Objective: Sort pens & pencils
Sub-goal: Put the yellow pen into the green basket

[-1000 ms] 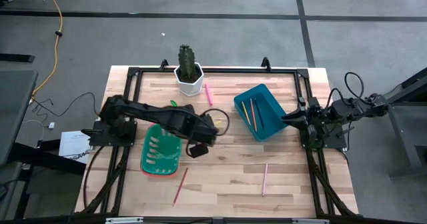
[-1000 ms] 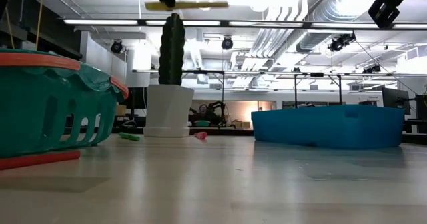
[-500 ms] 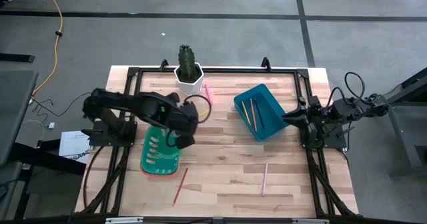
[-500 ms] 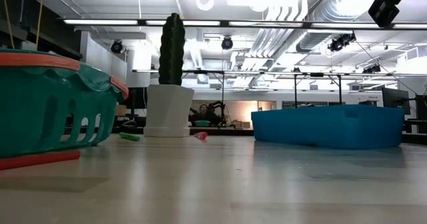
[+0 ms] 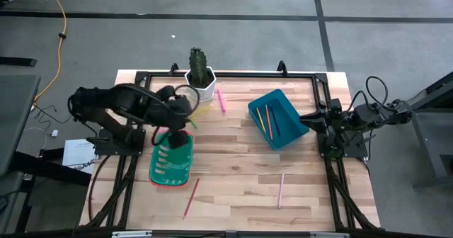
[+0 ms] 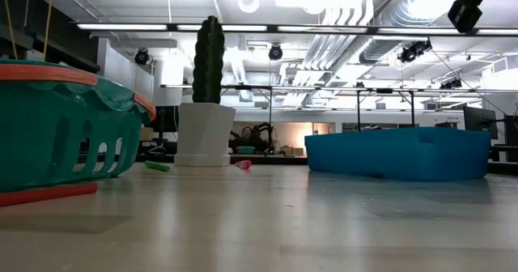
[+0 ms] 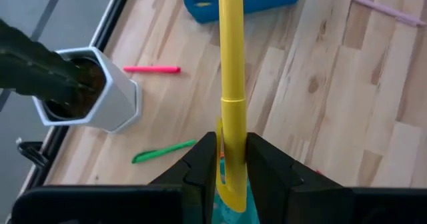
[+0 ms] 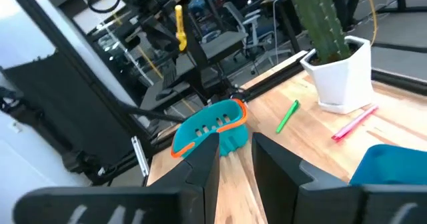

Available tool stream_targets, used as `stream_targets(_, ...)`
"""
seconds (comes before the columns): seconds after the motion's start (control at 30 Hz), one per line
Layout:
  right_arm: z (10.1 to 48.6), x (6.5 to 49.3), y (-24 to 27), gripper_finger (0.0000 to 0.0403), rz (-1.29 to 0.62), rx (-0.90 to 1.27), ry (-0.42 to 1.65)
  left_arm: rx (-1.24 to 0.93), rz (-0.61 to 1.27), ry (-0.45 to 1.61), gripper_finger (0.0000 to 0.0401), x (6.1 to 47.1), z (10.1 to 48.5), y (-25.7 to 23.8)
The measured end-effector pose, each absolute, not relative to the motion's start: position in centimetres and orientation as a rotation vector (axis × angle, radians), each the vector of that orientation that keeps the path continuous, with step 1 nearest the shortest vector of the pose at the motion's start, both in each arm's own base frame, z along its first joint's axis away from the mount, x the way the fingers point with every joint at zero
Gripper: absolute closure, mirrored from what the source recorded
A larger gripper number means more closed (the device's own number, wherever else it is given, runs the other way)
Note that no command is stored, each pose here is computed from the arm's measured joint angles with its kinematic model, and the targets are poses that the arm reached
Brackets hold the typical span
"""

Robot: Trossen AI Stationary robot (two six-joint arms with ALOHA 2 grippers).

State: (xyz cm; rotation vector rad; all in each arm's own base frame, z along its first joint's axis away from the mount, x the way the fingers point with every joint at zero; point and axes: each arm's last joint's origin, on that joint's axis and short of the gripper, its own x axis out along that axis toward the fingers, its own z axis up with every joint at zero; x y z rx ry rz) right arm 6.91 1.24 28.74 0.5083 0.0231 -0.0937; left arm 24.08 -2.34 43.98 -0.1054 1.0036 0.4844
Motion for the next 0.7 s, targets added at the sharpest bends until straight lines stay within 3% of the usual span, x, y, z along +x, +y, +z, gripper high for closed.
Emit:
stream_targets(0.47, 29.3, 6.9, 0.9, 0.0322, -0.189, 0.553, -0.06, -0.105, 0.37, 0.867, 0.0337, 17.6, 47.3, -1.5)
stream_targets(0.7, 29.4, 6.9, 0.8, 0.0322, -0.216, 0.563, -0.086, -0.226, 0.355, 0.88, 0.0337, 12.4, 45.0, -1.0)
